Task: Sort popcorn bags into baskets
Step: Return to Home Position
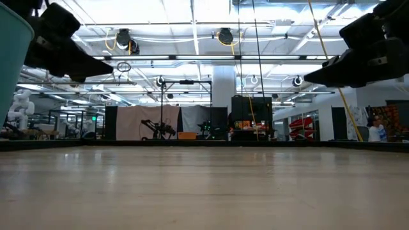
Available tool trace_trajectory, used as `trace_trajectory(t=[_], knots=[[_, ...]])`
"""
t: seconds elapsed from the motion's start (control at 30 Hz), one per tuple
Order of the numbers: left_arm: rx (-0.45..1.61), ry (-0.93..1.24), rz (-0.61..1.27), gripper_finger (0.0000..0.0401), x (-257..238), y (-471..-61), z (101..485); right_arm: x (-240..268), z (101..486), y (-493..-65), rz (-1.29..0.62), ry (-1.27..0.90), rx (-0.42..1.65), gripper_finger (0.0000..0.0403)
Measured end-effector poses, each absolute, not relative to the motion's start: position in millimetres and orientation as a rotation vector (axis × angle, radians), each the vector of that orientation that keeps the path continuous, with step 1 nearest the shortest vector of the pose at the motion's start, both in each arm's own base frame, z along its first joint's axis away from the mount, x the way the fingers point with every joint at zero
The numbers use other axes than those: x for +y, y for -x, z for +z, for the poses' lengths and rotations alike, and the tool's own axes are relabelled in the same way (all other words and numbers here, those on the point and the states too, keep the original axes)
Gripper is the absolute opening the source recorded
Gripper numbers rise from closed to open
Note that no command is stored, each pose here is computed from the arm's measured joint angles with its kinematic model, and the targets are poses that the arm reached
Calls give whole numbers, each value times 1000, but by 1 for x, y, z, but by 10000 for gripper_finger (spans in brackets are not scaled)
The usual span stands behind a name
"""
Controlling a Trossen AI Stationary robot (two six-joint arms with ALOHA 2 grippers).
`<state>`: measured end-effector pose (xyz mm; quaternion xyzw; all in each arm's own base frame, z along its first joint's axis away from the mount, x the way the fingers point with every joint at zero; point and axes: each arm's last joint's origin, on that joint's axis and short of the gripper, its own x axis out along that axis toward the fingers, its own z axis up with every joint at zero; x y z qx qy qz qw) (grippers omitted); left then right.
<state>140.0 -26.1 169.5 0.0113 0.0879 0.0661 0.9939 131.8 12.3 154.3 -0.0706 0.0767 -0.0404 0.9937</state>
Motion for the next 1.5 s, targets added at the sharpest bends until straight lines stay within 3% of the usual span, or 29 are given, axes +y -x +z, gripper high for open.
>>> trace_trajectory(t=[0.3,1.0,1.2,1.5], knots=[[152,-62,124,4,-22,-122,153,12,159,-130,-83,144,116,4],[52,-91,76,4,-18,-112,164,9,177,-109,-92,143,-56,4],[51,-84,76,14,-18,-112,164,11,179,-98,33,182,-113,2],[51,-84,76,11,-18,-112,164,9,175,-96,39,159,-73,1]])
